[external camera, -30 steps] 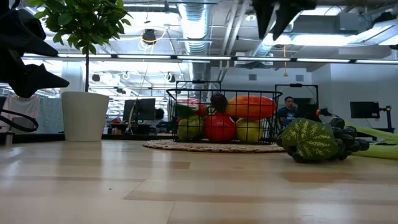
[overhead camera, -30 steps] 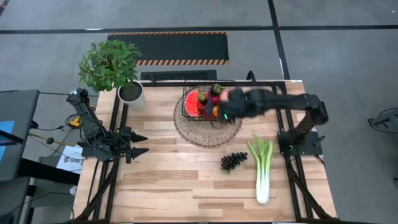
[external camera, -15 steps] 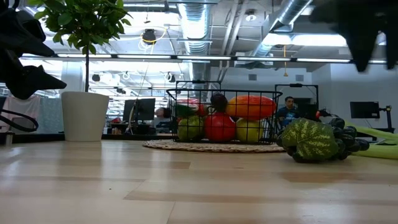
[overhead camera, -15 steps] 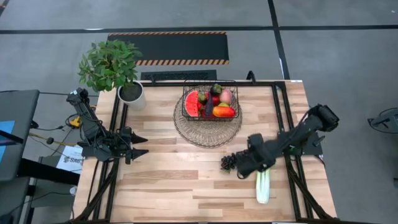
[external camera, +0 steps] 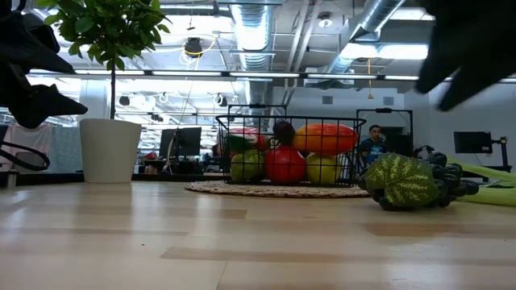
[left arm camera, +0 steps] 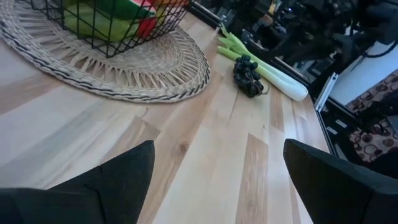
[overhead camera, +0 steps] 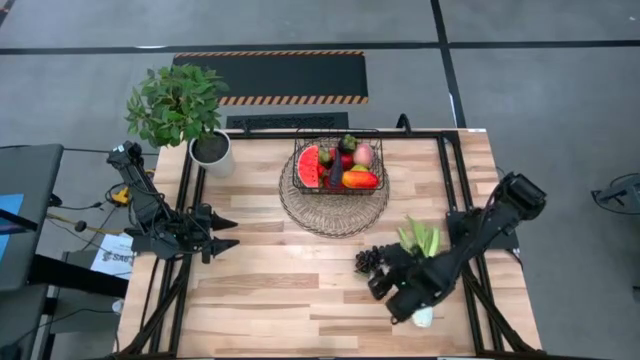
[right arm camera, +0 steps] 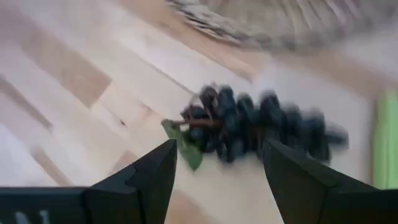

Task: Build produce basket
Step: Put the purple grapes into the black wire basket

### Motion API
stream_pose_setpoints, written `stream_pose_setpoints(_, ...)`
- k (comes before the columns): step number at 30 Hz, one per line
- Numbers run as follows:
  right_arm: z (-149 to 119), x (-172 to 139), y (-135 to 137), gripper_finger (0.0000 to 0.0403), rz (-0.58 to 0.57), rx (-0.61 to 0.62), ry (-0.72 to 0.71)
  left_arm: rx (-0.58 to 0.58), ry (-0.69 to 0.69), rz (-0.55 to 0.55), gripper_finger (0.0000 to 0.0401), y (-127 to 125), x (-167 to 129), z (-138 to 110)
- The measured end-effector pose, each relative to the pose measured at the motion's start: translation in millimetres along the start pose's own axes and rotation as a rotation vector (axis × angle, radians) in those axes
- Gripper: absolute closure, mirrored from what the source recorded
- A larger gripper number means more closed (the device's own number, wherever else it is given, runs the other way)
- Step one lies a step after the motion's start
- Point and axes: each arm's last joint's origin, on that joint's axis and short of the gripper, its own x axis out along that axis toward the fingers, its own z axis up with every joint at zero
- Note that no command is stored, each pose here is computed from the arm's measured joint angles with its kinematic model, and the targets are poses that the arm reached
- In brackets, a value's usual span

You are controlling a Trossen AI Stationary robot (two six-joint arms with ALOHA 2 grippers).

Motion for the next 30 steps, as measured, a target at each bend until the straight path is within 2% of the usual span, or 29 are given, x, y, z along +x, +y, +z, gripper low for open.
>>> stream_pose_setpoints(5,19.0,16.1,9.5,0.0148,0.038,-0.343,0.0,-0.007,-0.001,0.0,0.006,0.0,0.0,0.0)
stream_pose_setpoints(10,36.7,30.9,13.0,0.0148,0.096,-0.708,0.104,-0.01,-0.001,0.0,0.006,-0.1,0.0,0.0)
stream_pose_setpoints(12,41.5,34.7,12.8,0.0148,0.116,-0.801,0.131,-0.021,-0.001,-0.001,0.006,-0.1,0.0,0.0)
stream_pose_setpoints(15,46.7,39.2,9.4,0.0148,0.112,-0.854,0.18,-0.024,-0.001,0.0,0.006,-0.1,0.0,0.1)
stream_pose_setpoints(20,49.2,45.4,3.8,0.0148,0.127,-0.861,0.273,-0.015,-0.005,0.003,0.006,0.1,0.0,0.2)
stream_pose_setpoints(30,33.7,59.3,-9.8,0.0138,0.146,-0.859,0.351,0.004,-0.006,0.004,0.006,0.1,0.0,0.2)
